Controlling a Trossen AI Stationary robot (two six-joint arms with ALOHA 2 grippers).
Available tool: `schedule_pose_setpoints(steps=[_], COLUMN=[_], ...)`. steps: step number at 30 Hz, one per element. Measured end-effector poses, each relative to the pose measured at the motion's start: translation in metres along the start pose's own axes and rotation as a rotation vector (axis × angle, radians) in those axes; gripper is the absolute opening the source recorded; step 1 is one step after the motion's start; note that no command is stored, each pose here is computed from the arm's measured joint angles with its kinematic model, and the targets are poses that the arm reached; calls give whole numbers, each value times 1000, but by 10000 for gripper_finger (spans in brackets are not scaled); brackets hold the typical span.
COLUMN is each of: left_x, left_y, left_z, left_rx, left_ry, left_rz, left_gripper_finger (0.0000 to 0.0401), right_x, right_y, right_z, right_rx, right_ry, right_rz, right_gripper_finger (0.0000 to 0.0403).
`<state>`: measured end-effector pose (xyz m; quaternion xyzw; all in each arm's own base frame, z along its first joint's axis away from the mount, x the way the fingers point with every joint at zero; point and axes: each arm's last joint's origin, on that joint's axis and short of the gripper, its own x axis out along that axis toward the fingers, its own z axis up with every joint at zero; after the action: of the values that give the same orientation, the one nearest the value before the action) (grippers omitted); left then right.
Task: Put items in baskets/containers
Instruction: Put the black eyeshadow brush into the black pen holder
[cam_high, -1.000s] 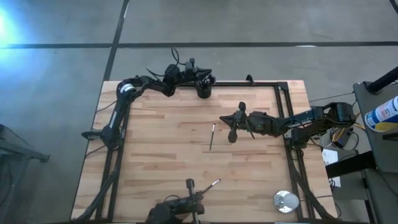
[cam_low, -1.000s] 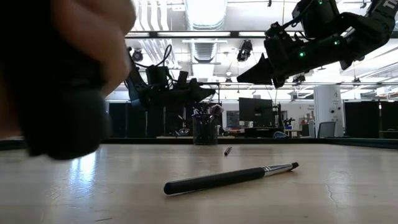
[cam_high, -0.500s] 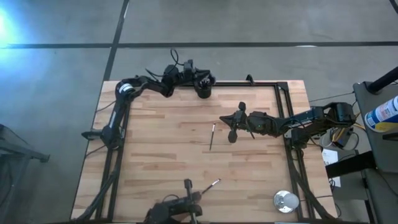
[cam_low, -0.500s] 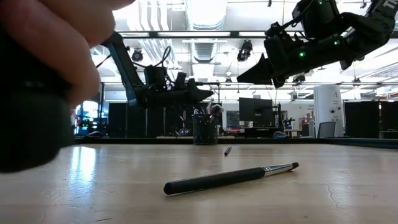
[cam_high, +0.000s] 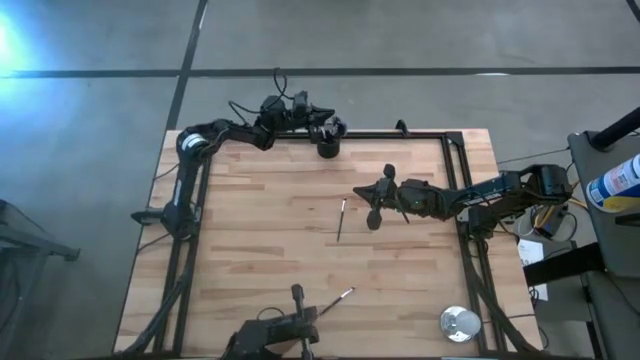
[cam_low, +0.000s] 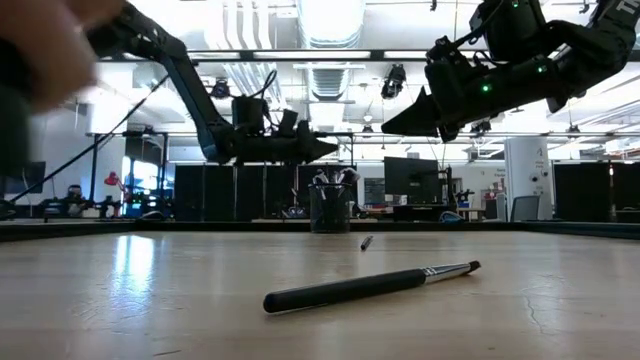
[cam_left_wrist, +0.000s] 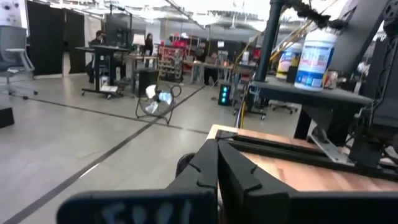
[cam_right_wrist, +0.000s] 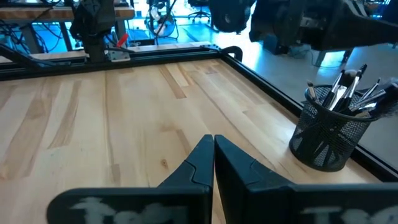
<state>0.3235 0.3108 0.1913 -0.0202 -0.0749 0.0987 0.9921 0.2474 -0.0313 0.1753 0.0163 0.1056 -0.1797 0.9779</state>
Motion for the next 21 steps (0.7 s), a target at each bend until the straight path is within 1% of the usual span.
schedule_pose_setpoints(steps=[3,5,9,13,17,21], left_x=[-8,-19,-49,-82,-110,-132], left_y=[-6,-16,-42,-68,-93,-110], left_z=[9,11,9,2,-8,-15], left_rx=[27,55,76,47,20,25], left_ry=[54,89,127,169,220,222], left_rz=[14,32,86,100,123,157], left_gripper_finger=[2,1,0,0,0,0], right_x=[0,0,0,2,14,33], right_y=[0,0,-1,-1,-6,-7], right_z=[-2,-3,-5,-6,-5,-2], right_rx=[10,35,67,99,188,306], right_ry=[18,33,49,56,69,159], right_rz=[-1,-3,-6,-8,-36,-81], right_gripper_finger=[8,8,8,8,8,9])
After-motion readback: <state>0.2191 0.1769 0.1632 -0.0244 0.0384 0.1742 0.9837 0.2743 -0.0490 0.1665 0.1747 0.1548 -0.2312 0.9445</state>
